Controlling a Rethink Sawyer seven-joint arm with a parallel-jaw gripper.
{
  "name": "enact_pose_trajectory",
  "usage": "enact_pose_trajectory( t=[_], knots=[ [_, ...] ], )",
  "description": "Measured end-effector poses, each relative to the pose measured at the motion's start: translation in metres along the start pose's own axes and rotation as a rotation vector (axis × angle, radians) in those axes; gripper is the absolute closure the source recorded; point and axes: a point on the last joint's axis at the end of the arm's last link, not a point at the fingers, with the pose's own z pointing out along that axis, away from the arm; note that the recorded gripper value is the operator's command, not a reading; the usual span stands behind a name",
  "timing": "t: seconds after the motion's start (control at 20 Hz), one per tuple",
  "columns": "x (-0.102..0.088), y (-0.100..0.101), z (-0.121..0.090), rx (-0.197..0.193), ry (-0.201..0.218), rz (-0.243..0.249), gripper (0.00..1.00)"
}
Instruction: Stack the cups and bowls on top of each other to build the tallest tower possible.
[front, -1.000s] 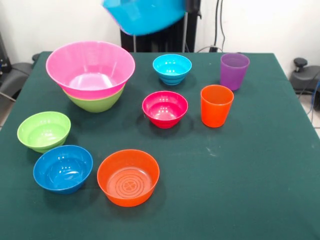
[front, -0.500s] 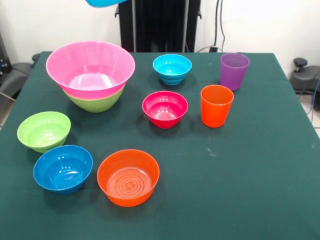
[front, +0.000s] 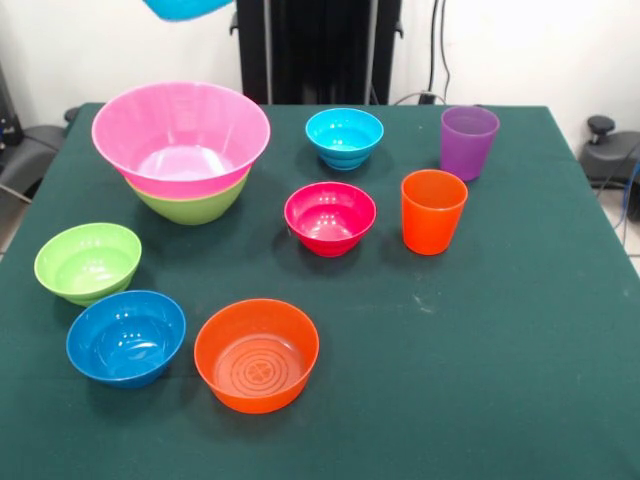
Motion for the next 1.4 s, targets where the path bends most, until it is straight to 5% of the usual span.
enact_pose_trajectory(
  t=[0.5, 1.1, 1.4],
  knots=[
    [0.004, -0.037, 0.048, -0.011, -0.001, 0.016, 1.00],
    [0.021, -0.066, 0.079, -0.017, 0.061, -0.004, 1.00],
    [0.024, -0.080, 0.099, -0.037, 0.058, -0.014, 1.00]
  ],
)
